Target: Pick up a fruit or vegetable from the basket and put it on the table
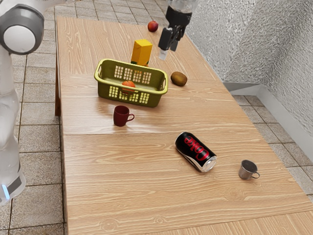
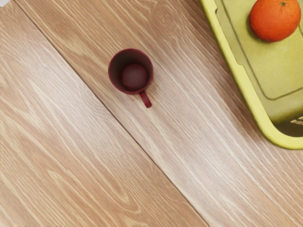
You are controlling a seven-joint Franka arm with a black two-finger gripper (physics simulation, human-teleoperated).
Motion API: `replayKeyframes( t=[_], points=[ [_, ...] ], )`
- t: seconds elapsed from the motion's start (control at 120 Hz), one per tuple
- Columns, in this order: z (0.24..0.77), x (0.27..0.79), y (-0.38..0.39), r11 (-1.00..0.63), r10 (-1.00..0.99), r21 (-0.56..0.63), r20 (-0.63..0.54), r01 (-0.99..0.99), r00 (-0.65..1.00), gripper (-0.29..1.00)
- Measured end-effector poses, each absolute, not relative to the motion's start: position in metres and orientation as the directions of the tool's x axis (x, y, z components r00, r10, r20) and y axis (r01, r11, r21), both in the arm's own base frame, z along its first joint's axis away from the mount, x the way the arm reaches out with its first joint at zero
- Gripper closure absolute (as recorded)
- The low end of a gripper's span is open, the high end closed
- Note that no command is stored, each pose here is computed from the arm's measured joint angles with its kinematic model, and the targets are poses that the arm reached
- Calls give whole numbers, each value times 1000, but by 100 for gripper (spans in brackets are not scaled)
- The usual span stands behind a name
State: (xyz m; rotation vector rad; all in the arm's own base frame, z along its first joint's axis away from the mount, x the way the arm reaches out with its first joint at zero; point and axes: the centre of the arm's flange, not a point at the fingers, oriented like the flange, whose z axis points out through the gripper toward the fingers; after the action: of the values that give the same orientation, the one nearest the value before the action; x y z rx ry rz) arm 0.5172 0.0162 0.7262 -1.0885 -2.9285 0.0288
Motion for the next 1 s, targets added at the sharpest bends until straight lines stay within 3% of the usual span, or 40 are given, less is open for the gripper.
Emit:
replayKeyframes(
  t=[0.325,0.508,0.658,0.8,1.0],
  points=[
    [733,507,31,745,662,-79,-30,662,-749,0],
    [703,533,38,529,842,-111,-49,841,-537,0],
    [675,519,60,313,946,-65,-72,947,-318,0],
    [659,493,149,245,968,40,-74,969,-241,0],
    [633,489,243,148,989,100,-42,984,-144,0]
  ],
)
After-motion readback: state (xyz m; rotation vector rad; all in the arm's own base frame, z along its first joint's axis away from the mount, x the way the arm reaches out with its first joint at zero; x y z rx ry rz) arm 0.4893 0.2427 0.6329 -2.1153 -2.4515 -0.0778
